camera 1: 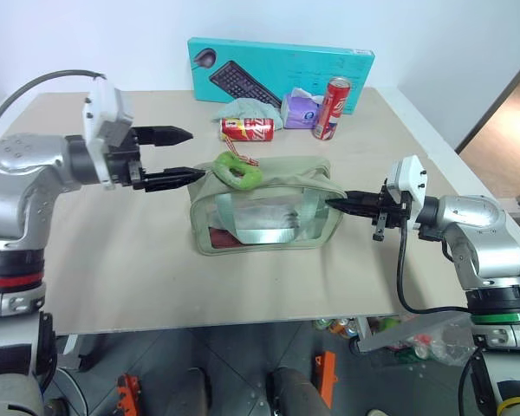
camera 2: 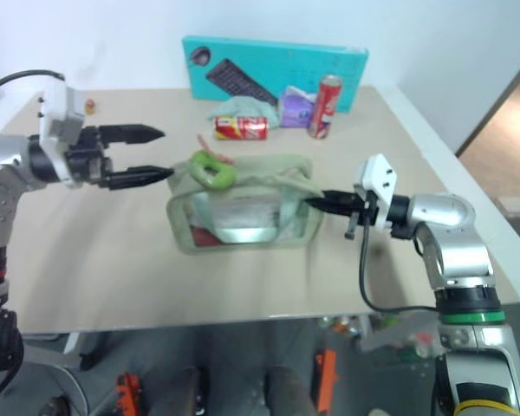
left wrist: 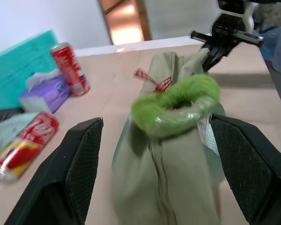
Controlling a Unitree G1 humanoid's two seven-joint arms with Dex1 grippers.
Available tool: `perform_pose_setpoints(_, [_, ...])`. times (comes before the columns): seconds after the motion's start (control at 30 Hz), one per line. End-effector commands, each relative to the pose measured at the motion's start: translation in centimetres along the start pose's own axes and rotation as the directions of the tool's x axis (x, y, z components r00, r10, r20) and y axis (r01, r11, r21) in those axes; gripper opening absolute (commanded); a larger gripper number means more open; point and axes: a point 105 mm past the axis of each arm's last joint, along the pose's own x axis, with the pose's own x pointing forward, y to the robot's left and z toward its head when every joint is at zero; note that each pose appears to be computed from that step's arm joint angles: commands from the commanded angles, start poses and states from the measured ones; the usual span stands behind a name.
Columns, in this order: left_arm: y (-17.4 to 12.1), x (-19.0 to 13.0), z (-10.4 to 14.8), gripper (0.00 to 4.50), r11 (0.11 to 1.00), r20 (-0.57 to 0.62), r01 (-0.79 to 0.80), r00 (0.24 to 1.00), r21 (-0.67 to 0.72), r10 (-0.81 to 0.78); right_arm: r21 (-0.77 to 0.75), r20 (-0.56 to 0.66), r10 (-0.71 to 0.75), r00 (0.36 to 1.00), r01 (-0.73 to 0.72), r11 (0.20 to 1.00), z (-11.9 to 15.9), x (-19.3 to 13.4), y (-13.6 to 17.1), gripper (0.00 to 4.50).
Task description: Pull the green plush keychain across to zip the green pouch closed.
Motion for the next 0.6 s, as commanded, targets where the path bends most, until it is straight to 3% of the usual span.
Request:
perform_pose_setpoints(0.03, [-1.4,-0.8,-0.5,3.76,0.998,0.008,-0.064,0.998,-0.010,0.064,-0.047,0.023,-0.005,1.000,0.006,0.999,1.1,0.0,-0.6,0.00])
perform_pose_setpoints(0.23, [-3.2,-0.2,-4.1,3.76,0.975,0.022,-0.190,0.981,-0.119,0.194,-0.051,0.031,0.006,1.000,-0.005,0.999,1.2,0.4,-0.6,0.00])
perform_pose_setpoints(0.4, [-3.2,0.3,-4.9,3.76,0.959,0.040,-0.239,0.968,-0.150,0.248,-0.054,0.029,0.006,1.000,-0.004,0.999,1.4,0.3,-0.7,0.00])
perform_pose_setpoints(0.5, [-3.1,0.7,-4.9,2.96,0.953,0.064,-0.258,0.961,-0.158,0.270,-0.054,0.027,0.005,1.000,-0.004,0.999,1.4,0.2,-0.7,0.00])
perform_pose_setpoints(0.6, [-3.3,1.3,-4.9,1.88,0.955,0.079,-0.247,0.962,-0.163,0.262,-0.055,0.025,0.005,1.000,-0.004,0.998,1.4,0.1,-0.6,0.00])
